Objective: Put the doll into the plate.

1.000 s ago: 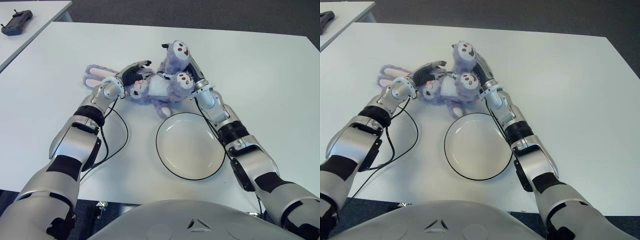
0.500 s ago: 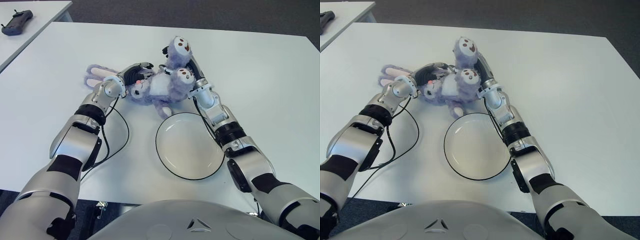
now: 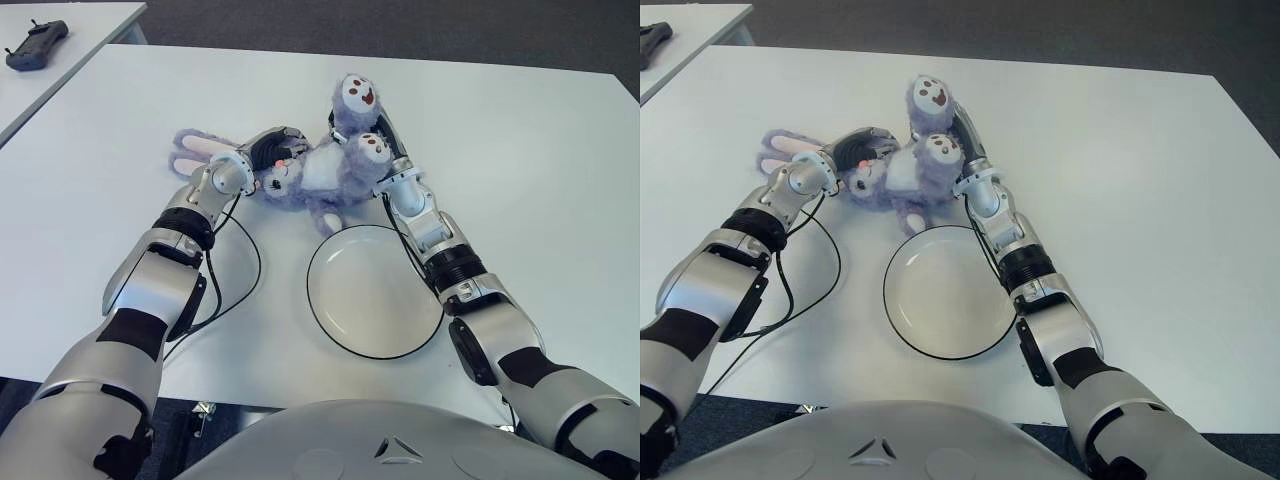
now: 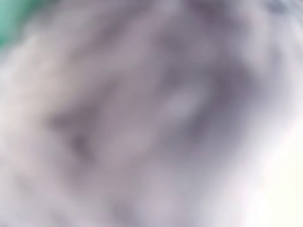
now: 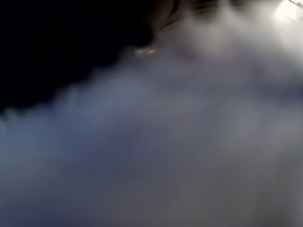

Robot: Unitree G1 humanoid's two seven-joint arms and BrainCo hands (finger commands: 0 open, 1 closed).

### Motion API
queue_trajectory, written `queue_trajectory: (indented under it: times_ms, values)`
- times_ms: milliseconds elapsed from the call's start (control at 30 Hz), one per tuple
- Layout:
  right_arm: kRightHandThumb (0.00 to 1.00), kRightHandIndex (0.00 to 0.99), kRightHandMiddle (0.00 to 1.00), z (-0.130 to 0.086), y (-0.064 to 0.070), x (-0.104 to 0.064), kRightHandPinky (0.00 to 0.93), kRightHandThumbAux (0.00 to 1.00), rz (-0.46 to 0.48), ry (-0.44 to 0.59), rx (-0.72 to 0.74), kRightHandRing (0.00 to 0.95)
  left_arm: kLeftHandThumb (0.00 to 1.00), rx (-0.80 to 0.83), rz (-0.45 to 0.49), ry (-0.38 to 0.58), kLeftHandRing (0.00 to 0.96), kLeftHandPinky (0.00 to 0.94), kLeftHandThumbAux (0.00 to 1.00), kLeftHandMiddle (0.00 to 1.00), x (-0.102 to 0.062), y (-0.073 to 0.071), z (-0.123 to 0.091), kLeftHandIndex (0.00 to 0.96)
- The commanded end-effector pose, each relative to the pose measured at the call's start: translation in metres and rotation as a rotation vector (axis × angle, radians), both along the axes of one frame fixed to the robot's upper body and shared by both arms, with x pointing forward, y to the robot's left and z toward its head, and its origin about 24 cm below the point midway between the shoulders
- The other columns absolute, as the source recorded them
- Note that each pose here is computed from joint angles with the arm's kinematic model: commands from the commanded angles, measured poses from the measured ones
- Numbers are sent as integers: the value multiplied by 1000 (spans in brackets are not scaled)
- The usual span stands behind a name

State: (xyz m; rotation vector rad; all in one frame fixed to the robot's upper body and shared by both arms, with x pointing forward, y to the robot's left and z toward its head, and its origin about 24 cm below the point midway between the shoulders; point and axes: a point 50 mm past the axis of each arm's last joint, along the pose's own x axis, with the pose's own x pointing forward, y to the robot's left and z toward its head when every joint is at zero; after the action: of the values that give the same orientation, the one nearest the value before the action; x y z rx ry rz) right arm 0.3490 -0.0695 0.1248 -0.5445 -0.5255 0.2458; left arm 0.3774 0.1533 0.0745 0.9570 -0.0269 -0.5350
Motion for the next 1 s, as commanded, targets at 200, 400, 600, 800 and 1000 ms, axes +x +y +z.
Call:
queue_trajectory:
  times_ms: [200,400,600,800,1000]
  values:
    - [695,438,836,-11,1,1,817,716,-47,54,24,844,715,50,8,188,730,805,676,718,-20,-7,-49,446]
    - [698,438,863,-12,1,2,836,718,-67,88,58,865,705,54,11,177,782,784,683,785,-20,-7,-48,446]
    - [700,438,870,-11,1,1,857,719,-78,95,107,876,724,81,19,174,815,786,684,825,-19,-7,-48,446]
    - [700,438,872,-11,1,0,856,720,-75,78,104,878,743,40,69,184,836,837,689,843,-18,-8,-49,445]
    - [700,438,870,-10,0,0,856,720,-78,63,106,874,748,-10,104,187,849,853,692,849,-17,-7,-49,444]
